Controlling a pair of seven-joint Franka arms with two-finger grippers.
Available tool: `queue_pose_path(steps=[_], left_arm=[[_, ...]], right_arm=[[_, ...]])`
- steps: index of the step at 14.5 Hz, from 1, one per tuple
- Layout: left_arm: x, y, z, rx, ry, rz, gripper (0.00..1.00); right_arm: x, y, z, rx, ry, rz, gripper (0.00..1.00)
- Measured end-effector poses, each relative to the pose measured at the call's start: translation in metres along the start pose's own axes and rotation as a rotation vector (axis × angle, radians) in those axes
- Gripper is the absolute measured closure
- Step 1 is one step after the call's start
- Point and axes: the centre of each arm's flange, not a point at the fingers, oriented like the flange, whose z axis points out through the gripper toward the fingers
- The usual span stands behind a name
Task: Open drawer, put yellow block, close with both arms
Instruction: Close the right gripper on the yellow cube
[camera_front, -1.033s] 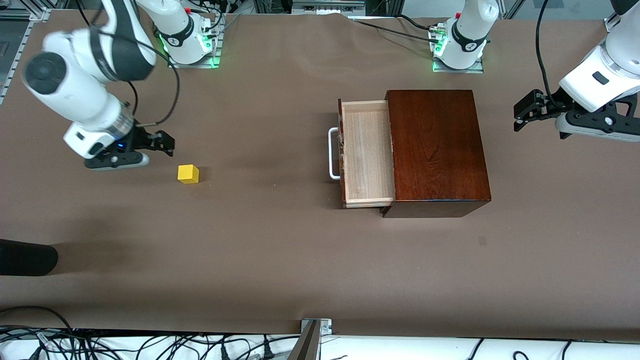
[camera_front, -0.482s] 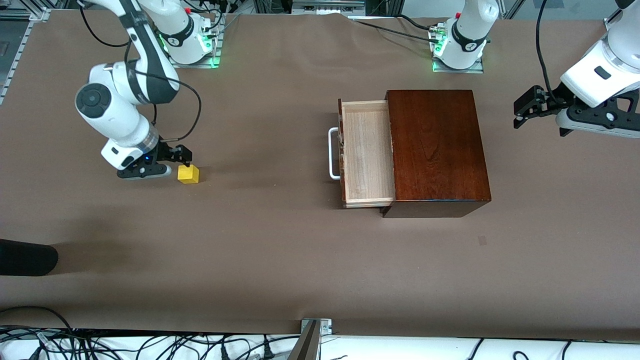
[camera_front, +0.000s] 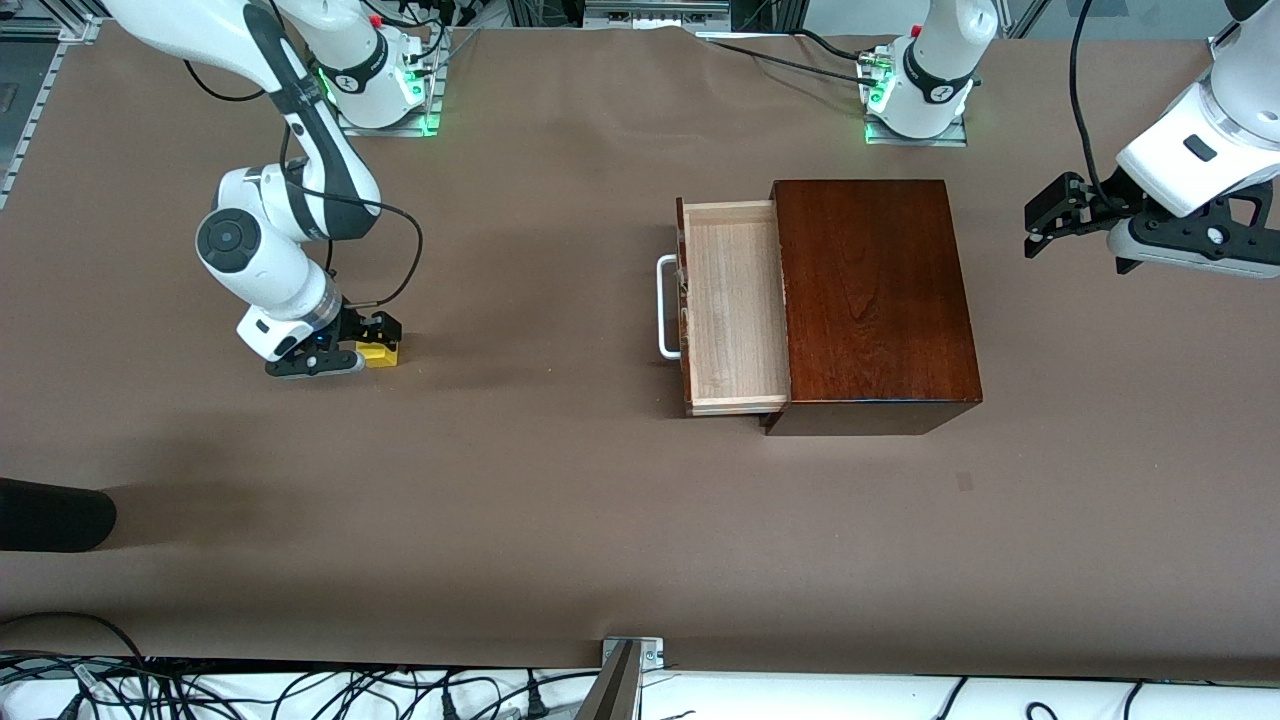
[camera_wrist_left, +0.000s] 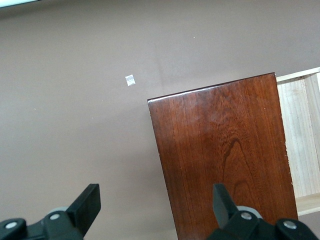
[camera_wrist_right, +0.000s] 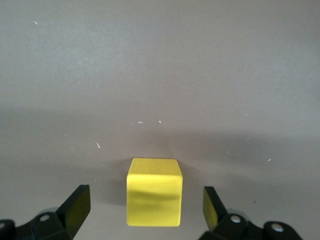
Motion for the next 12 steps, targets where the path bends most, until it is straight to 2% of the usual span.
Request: queue_pose_path(steps=[10, 11, 12], left_arm=[[0.001, -0.004, 0.002, 0.000, -0.003, -0.007, 0.00], [0.001, -0.004, 0.002, 0.000, -0.003, -0.007, 0.00], [0.001, -0.004, 0.002, 0.000, -0.003, -0.008, 0.00]], right_arm=[[-0.008, 0.006, 0.035, -0.005, -0.058, 0.015, 0.05], [-0.009, 0.007, 0.037, -0.006, -0.063, 0.017, 0.11], [-0.010, 0.008, 0.039, -0.006, -0.065, 0.018, 0.24]])
